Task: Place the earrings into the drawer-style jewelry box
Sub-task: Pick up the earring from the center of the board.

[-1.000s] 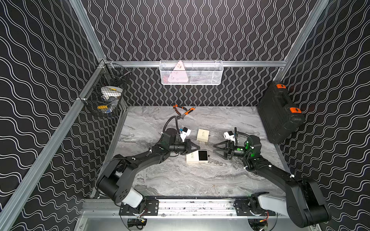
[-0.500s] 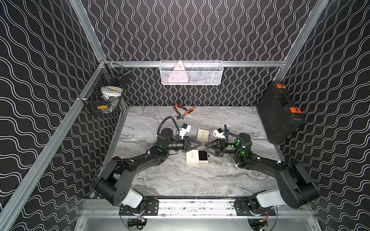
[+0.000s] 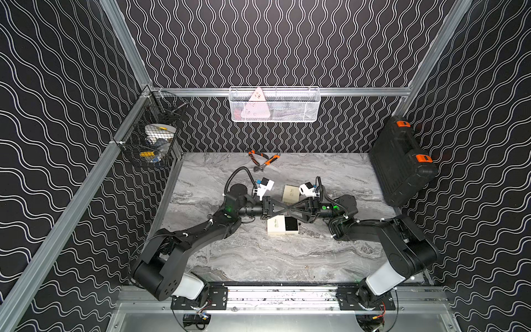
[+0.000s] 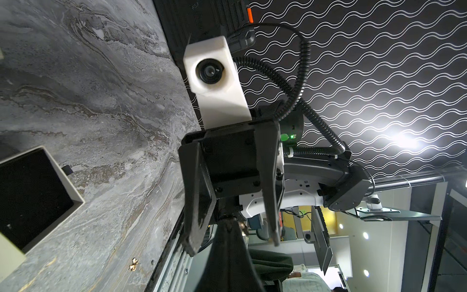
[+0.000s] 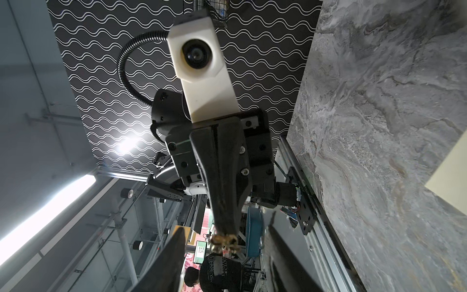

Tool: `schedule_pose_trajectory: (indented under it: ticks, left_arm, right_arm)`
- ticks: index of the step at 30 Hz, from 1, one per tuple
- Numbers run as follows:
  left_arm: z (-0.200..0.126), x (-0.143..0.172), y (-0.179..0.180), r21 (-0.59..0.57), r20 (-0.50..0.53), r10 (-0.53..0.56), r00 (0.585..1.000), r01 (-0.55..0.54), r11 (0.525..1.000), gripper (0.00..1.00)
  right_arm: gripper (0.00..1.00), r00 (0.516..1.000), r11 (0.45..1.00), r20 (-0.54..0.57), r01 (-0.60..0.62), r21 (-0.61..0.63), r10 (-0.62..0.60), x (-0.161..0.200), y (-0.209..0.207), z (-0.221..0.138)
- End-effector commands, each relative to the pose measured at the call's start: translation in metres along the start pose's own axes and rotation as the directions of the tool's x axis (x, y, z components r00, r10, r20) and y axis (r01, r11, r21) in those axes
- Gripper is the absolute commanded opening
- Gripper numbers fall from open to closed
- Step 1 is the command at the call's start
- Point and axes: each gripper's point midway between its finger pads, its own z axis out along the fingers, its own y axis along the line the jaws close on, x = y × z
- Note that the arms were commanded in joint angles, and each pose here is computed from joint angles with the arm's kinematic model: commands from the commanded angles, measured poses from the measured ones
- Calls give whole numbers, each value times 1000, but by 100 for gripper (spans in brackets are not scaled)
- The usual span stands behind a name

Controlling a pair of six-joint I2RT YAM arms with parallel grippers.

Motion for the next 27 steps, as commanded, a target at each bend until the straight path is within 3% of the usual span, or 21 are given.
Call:
schedule_pose_trajectory:
  ticks: [1, 11, 27]
  left_arm:
    - [0, 1, -3, 8, -10, 27, 1000, -27, 1000, 0]
    - [-1, 3, 0, -22, -22, 38, 999, -39, 999, 0]
    - [-2, 2, 0, -26, -16, 44, 999, -45, 999, 0]
  right_arm:
    - [51, 999, 999, -15, 36, -26, -37, 5, 11, 0]
    - [41, 999, 1000, -21, 32, -2, -32, 6, 6, 0]
    - [36, 999, 999, -24, 29, 21, -29, 6, 1, 2]
